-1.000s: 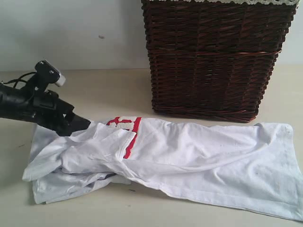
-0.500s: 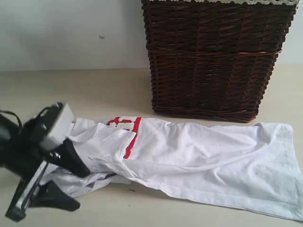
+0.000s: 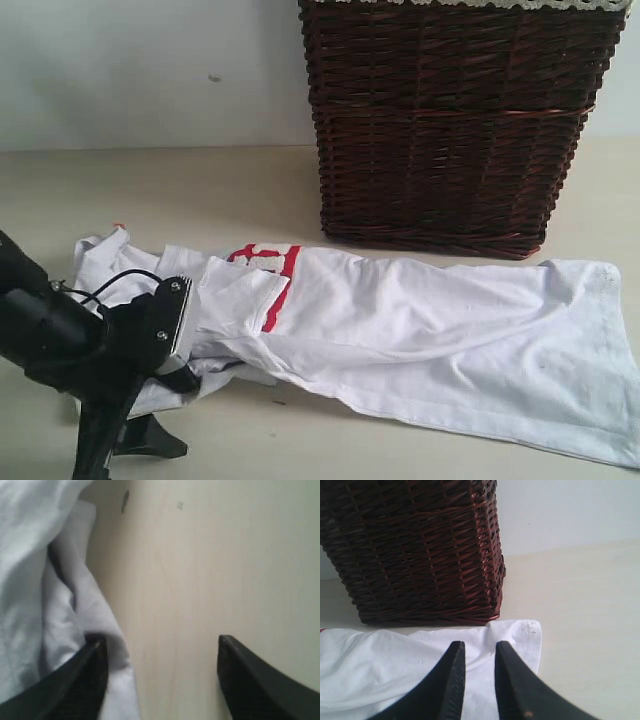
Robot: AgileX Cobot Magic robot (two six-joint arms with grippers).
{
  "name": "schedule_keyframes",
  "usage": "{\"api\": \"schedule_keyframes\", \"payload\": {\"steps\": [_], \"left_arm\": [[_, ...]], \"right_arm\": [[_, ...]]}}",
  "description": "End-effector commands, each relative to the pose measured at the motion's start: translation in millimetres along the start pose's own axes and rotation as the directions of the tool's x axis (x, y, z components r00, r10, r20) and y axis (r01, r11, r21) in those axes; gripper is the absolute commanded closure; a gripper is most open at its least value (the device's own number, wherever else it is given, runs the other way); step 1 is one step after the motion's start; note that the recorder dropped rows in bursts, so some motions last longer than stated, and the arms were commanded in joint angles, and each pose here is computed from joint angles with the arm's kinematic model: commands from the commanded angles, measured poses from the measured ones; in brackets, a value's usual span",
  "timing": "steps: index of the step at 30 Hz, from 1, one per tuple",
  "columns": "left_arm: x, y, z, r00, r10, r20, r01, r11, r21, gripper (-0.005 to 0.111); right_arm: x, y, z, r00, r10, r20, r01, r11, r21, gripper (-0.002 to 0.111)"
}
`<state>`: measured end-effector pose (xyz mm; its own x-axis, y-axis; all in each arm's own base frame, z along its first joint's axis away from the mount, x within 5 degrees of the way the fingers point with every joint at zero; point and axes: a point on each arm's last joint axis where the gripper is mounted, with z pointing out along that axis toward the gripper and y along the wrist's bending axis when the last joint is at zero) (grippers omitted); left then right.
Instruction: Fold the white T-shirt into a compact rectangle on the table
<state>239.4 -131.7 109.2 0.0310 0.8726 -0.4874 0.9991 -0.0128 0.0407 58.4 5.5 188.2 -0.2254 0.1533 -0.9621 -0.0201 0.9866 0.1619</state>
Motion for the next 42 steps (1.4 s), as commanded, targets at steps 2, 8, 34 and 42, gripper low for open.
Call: {"api": "schedule_keyframes", "payload": {"steps": [2,8,34,42], "left_arm": [[-7.4,4.2,-7.2,1.000,0.009,0.019,-0.008,0.999,-0.043,0.045],[-3.2,5.2,2.6,0.999,-0.042,0.016,0.043,0.999,-0.032,0.051],[-33.6,-5.5,-41.9,0.991,0.055,0.119,-0.058,0.998,0.023,0.107],[-38.4,-34.8,-50.7,0.980,0.055,0.189,-0.115,0.939,0.324,0.107]], "right_arm": [[0.8,-0.1,0.0,1.000,-0.001,0.006,0.001,1.000,-0.002,0.087],[0.8,-0.1,0.0,1.000,-0.001,0.006,0.001,1.000,-0.002,0.087],[0.8,-0.1,0.0,1.000,-0.001,0.006,0.001,1.000,-0.002,0.087],[0.8,-0.1,0.0,1.000,0.001,0.006,-0.001,1.000,-0.002,0.087]]}}
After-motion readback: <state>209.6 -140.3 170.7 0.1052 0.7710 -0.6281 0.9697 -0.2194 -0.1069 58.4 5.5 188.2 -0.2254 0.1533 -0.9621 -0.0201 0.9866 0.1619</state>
